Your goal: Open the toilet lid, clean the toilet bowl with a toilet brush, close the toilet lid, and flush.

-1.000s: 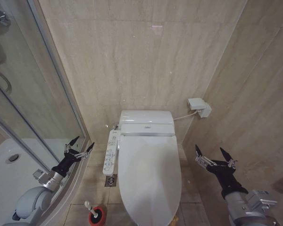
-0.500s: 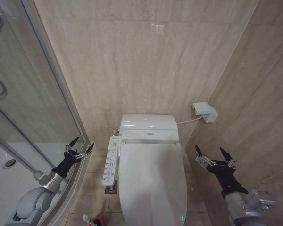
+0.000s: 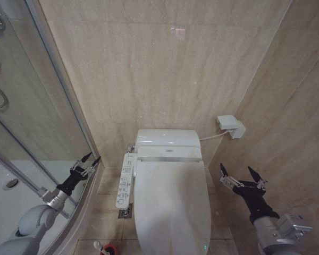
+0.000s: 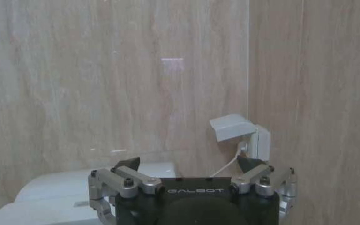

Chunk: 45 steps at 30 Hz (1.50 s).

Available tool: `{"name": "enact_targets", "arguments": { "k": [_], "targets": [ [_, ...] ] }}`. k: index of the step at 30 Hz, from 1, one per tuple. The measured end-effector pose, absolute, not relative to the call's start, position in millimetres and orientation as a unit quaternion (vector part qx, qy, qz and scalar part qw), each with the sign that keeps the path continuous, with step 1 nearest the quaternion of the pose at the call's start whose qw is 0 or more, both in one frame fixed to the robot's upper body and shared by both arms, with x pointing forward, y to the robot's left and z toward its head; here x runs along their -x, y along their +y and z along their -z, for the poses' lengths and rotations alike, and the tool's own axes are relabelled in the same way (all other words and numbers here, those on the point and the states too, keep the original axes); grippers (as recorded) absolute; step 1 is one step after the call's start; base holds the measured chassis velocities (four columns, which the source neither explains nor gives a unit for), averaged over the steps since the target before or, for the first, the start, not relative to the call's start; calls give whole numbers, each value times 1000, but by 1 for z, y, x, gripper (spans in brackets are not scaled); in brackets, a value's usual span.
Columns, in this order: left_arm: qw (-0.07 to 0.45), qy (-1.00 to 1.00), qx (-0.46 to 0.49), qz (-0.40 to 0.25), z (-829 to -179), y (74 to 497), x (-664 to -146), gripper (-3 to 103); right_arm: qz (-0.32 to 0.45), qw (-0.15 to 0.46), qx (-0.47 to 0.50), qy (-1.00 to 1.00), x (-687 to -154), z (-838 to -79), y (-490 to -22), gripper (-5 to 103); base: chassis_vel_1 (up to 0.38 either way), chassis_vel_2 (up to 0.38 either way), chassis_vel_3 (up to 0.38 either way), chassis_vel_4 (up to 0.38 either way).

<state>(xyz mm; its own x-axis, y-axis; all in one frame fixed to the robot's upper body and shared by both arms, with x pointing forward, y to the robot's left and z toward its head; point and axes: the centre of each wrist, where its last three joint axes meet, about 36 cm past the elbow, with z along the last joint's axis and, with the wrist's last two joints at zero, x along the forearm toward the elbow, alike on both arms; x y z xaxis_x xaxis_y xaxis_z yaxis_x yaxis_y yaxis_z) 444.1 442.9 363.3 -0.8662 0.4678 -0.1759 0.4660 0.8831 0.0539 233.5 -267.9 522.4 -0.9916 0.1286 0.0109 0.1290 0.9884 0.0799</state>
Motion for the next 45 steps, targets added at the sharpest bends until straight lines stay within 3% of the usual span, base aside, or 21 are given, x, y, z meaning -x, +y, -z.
{"name": "enact_targets", "arguments": {
  "k": [4, 5, 11, 12, 22, 34, 40, 45],
  "targets": [
    [93, 966, -240, -1, -363, 446, -464, 57, 40, 3, 65, -997, -234, -522, -268, 100, 0, 0, 0, 0],
    [93, 966, -240, 0, -363, 446, -469, 30, 40, 3, 65, -997, -234, -522, -268, 100, 0, 0, 0, 0],
    [96, 970, -223, 17, -362, 437, -492, 30, 40, 3, 65, -997, -234, -522, -268, 100, 0, 0, 0, 0],
    [96, 971, -219, 20, -362, 435, -496, 3, 40, 3, 65, -997, -234, -522, -268, 100, 0, 0, 0, 0],
    [98, 972, -211, 26, -369, 417, -554, 0, 40, 3, 65, -997, -234, -522, -268, 100, 0, 0, 0, 0],
    [93, 965, -244, 24, -380, 348, -643, 0, 40, 3, 65, -997, -234, -522, -268, 100, 0, 0, 0, 0],
    [85, 956, -279, 12, -379, 325, -659, 0, 40, 3, 65, -997, -234, -522, -268, 100, 0, 0, 0, 0],
    [60, 946, -318, -14, -365, 339, -651, 0, 40, 3, 65, -997, -234, -522, -268, 100, 0, 0, 0, 0]
  ]
}}
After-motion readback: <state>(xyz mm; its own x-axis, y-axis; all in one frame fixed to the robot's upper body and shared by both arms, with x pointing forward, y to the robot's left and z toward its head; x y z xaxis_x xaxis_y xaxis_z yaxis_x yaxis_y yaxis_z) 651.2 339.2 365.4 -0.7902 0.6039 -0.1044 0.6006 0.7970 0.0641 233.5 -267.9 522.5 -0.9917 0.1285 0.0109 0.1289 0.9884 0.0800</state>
